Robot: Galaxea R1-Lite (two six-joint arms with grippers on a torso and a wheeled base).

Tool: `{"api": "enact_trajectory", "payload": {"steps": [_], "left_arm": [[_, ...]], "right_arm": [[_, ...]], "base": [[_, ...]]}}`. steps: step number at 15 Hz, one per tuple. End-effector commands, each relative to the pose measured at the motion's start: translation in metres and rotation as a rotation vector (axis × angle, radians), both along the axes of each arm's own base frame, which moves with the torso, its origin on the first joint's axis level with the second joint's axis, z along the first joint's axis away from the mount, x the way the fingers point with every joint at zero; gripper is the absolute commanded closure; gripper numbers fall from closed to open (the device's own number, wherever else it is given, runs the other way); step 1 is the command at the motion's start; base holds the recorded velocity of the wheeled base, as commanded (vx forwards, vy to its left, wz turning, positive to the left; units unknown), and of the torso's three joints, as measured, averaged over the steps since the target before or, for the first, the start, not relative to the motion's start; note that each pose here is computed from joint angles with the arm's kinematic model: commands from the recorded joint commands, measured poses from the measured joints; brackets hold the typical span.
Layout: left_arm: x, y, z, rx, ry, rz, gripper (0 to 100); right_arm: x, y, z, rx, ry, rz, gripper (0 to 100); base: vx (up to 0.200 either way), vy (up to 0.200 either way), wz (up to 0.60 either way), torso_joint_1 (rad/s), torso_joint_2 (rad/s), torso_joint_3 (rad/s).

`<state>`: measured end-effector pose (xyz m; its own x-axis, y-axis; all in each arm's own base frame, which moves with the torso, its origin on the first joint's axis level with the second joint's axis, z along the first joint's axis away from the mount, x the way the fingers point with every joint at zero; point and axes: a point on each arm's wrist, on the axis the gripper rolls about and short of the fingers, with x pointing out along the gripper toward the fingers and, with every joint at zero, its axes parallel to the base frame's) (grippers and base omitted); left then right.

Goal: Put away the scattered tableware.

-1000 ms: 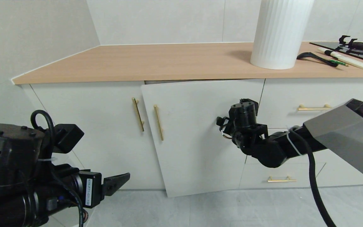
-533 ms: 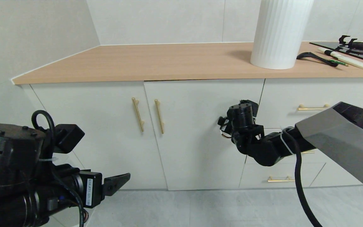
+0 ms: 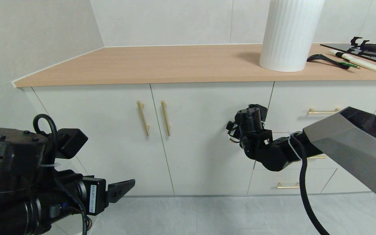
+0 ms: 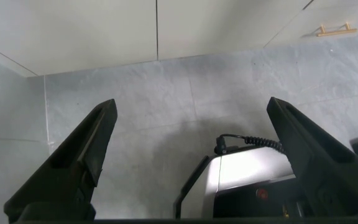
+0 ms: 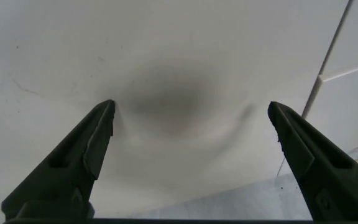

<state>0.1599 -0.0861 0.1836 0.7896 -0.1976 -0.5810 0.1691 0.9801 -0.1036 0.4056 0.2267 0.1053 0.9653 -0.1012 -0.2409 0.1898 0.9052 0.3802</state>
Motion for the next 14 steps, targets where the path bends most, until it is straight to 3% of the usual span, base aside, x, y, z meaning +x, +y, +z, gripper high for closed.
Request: {"api": "enact_trajectory", "payload": {"steps": [1,3,6,7,10,12,14], "left_arm": [[0.000,0.000,0.000,0.000,0.001,0.000,0],[0.000,0.000,0.000,0.000,0.001,0.000,0],[-0.001,0.001,0.001,-0.003,-0.006,0.003,0],[-0.002,0.001,0.002,-0.005,-0.010,0.002,0],[-0.006,0.004,0.010,-0.028,-0.049,0.005,0],[-0.018,0.010,0.029,-0.089,-0.182,-0.006,0],[-0.027,0.016,0.039,-0.086,-0.269,-0.027,0]], "right_arm": [[-0.009,-0.001,0.010,0.007,-0.005,0.016,0],[-0.035,-0.003,0.027,0.025,0.013,0.120,0],[-0.099,-0.026,0.057,0.075,0.099,0.443,0],[-0.115,-0.035,0.065,0.048,0.110,0.521,0],[-0.140,-0.052,0.084,0.001,0.060,0.558,0],[-0.176,-0.076,0.100,-0.038,0.003,0.569,0],[-0.201,-0.094,0.113,-0.058,-0.057,0.562,0]], "base": [[0.000,0.000,0.00,0.000,0.00,0.000],[0.000,0.000,0.00,0.000,0.00,0.000],[0.000,0.000,0.00,0.000,0.00,0.000],[0.000,0.000,0.00,0.000,0.00,0.000],[0.000,0.000,0.00,0.000,0.00,0.000],[0.000,0.000,0.00,0.000,0.00,0.000],[0.000,0.000,0.00,0.000,0.00,0.000]]}}
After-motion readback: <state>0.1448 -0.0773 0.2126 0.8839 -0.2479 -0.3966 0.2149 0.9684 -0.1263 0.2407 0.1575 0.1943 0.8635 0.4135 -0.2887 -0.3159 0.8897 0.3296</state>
